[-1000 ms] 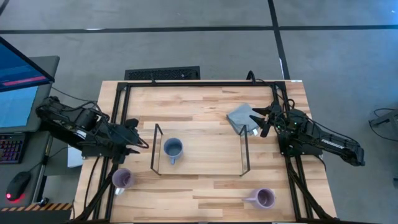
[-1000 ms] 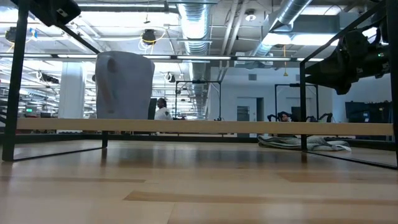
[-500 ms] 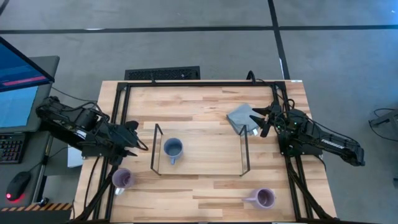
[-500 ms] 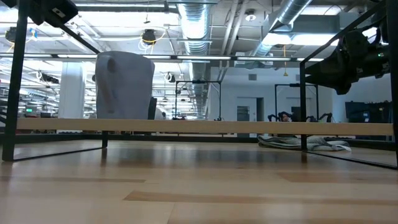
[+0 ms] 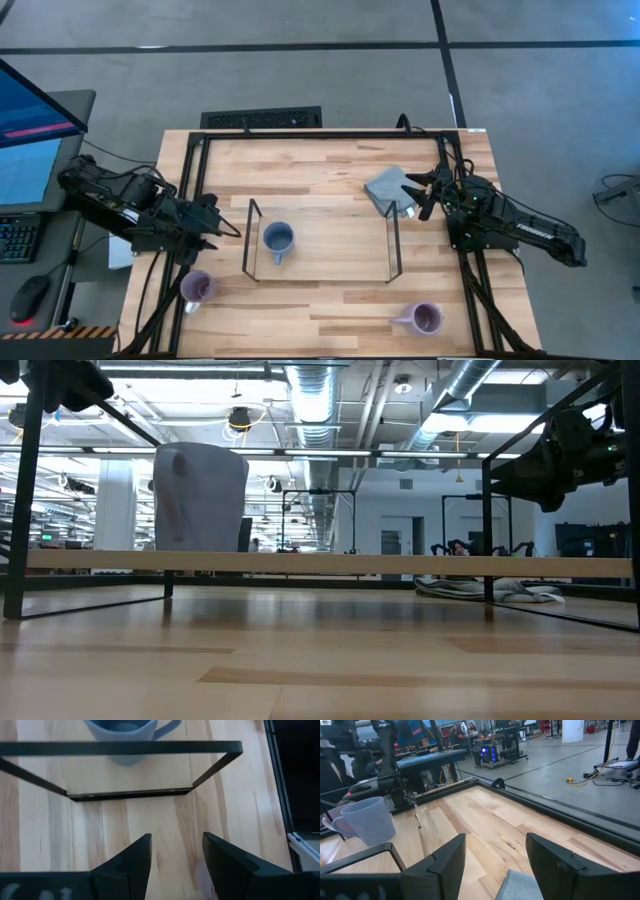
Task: Stack small to large cups/mugs on shelf
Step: Put the left purple mug on the shelf
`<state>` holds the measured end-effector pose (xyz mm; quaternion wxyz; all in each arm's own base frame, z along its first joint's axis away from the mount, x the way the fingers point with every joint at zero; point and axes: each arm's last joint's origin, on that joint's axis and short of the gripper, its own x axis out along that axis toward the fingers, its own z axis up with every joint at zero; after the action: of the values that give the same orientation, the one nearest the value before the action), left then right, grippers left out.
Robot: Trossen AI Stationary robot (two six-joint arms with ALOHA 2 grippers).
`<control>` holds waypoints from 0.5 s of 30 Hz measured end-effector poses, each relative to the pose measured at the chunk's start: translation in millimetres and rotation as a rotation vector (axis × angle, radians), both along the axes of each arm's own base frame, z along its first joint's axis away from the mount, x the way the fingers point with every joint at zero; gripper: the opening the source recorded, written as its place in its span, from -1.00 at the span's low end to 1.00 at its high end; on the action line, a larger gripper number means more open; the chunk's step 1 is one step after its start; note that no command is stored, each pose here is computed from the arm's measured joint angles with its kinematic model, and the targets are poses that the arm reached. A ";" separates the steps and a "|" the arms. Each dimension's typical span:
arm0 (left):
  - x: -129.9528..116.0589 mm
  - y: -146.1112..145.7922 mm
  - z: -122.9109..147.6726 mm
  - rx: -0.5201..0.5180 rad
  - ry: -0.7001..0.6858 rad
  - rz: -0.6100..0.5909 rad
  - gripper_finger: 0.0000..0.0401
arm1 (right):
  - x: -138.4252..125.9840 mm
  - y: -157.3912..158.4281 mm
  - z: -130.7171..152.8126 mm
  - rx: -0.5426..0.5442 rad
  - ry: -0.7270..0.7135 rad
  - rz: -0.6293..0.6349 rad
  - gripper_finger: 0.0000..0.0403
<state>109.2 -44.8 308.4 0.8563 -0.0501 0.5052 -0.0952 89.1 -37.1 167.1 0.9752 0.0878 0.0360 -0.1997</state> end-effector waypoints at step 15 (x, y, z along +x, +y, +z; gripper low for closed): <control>-5.8 0.6 -3.0 -0.030 0.084 -0.003 -0.17 | 0.0 0.0 -0.1 0.073 -0.030 -0.008 0.14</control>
<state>103.4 -44.2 305.4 0.8332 -0.0660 0.5394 -0.1021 89.1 -37.1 167.0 0.9710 0.1265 0.0284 -0.2008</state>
